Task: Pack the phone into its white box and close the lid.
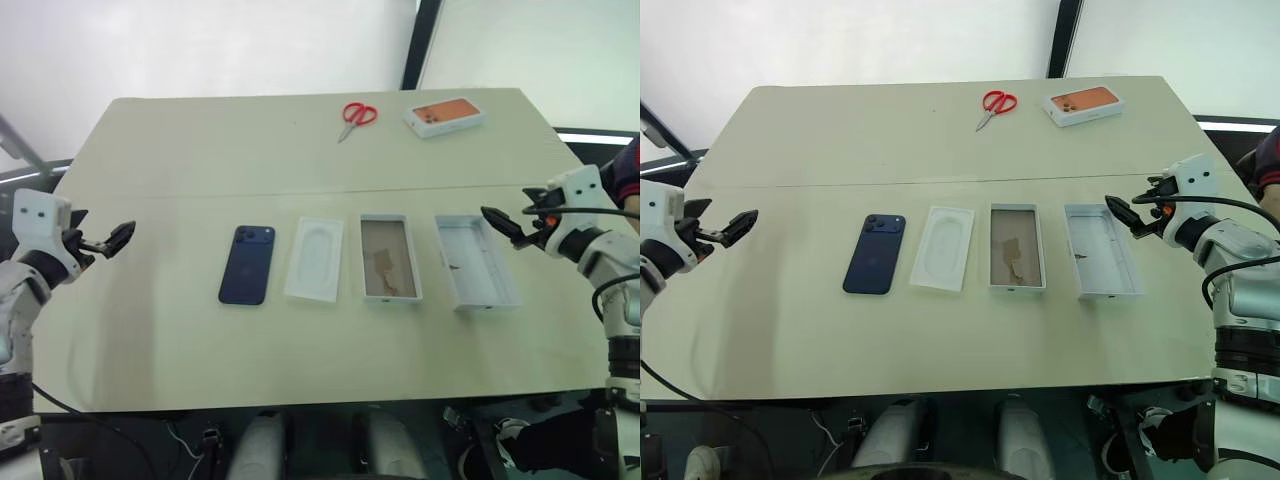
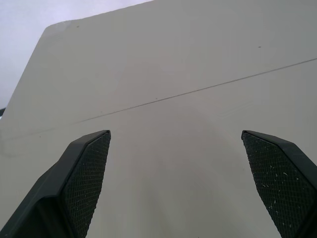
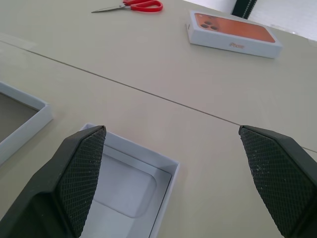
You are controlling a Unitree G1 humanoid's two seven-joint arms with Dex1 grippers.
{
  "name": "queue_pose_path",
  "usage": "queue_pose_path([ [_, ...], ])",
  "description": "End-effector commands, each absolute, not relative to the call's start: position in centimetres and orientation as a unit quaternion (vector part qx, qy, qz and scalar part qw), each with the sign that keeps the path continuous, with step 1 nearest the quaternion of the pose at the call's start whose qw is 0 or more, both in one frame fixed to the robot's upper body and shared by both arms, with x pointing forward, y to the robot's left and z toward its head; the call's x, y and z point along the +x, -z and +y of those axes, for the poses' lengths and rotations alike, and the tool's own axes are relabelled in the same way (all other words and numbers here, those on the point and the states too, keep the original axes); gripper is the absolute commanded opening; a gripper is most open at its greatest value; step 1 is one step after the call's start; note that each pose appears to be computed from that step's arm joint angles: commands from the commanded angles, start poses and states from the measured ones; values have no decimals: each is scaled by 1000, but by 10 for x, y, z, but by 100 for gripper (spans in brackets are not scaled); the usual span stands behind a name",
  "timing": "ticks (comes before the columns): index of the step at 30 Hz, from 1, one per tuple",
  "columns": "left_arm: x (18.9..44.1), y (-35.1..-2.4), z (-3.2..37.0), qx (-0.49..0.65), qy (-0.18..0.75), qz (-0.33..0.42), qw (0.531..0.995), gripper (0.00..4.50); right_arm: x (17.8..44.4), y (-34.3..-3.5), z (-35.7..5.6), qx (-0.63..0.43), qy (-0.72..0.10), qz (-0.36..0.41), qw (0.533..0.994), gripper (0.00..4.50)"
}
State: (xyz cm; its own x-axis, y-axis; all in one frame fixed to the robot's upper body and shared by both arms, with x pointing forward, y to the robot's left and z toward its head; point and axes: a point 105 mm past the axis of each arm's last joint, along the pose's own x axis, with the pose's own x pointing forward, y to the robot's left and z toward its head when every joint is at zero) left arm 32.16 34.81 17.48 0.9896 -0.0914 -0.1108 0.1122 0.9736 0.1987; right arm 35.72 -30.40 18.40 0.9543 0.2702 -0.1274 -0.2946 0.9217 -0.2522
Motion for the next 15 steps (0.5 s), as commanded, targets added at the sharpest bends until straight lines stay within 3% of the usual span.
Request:
queue_pose_path([
  [1, 319, -185, 349, 113, 47, 31, 992, 445, 356, -203, -302, -152, -151, 18, 977, 450],
  [15, 315, -183, 345, 107, 43, 25, 993, 445, 362, -202, -267, -141, -208, 7, 968, 450],
])
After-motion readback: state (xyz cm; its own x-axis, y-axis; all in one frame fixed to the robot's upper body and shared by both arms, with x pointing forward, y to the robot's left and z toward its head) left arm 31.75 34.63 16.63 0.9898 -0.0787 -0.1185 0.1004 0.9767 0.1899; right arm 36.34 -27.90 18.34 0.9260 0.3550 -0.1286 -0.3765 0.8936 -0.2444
